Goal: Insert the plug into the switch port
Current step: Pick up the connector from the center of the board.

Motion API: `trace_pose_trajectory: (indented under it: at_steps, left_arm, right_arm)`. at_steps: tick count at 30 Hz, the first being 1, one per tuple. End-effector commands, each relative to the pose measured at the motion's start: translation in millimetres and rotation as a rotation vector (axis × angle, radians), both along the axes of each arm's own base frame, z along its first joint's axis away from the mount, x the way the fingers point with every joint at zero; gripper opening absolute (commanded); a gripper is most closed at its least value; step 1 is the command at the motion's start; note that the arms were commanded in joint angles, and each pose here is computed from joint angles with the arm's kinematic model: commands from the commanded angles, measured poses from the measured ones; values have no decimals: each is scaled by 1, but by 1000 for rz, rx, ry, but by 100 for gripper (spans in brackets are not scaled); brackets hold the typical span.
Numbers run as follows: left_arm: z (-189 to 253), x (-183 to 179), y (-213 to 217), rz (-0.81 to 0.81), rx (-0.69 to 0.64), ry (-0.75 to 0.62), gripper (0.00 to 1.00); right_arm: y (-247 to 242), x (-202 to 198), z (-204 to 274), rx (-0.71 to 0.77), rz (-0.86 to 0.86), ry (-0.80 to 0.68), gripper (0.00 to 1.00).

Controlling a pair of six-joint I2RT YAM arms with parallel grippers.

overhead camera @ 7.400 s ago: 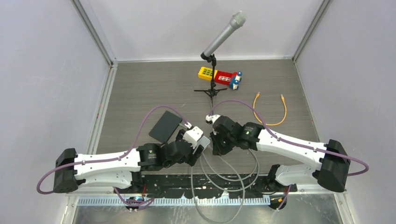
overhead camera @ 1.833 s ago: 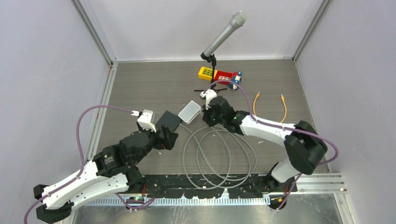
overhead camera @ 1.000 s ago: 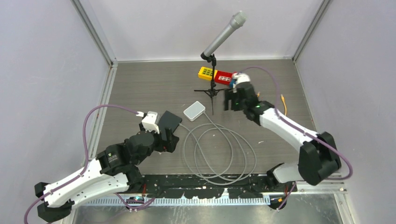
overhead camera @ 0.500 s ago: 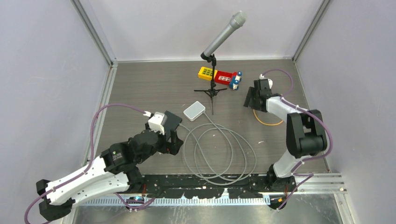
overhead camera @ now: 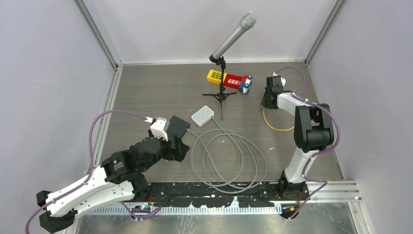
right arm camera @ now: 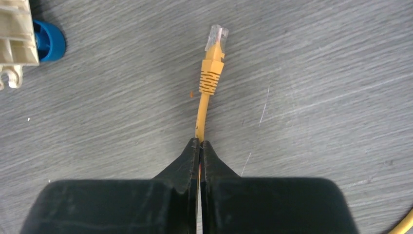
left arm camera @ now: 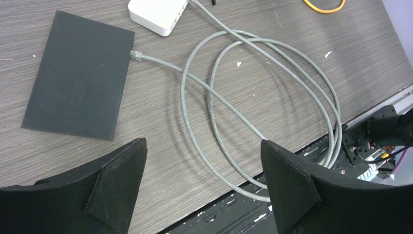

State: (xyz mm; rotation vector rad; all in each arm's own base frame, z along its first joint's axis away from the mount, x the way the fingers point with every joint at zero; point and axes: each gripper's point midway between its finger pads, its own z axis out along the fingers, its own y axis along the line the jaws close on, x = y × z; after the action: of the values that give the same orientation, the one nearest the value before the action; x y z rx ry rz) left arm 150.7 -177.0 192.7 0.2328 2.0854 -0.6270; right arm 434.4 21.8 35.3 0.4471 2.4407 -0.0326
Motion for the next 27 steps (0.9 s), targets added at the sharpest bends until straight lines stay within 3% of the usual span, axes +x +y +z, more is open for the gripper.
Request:
trace_pose_trajectory:
  at_steps: [1, 12, 13, 15, 17, 19, 27]
  left_arm:
    - [11, 5, 1, 34, -37, -22, 88]
    - [25, 13, 8, 85, -28, -51, 94]
    - [28, 14, 9, 88, -30, -61, 94]
    - [32, 15, 7, 85, -32, -72, 95]
    - [34, 15, 5, 75, -29, -71, 95]
    - [33, 13, 4, 62, -27, -61, 94]
    - [26, 5, 9, 71, -84, -35, 94]
  right_arm:
    - [3, -2, 46, 19, 11, -108, 1]
    - [10, -79, 116, 76, 89, -256, 1]
    - [8, -81, 116, 69, 77, -261, 10]
    - [1, -77, 109, 48, 31, -248, 39]
    - [0, -65, 92, 44, 9, -189, 52]
    - [2, -47, 78, 55, -2, -157, 57]
    - [-2, 7, 35, 33, -39, -60, 57]
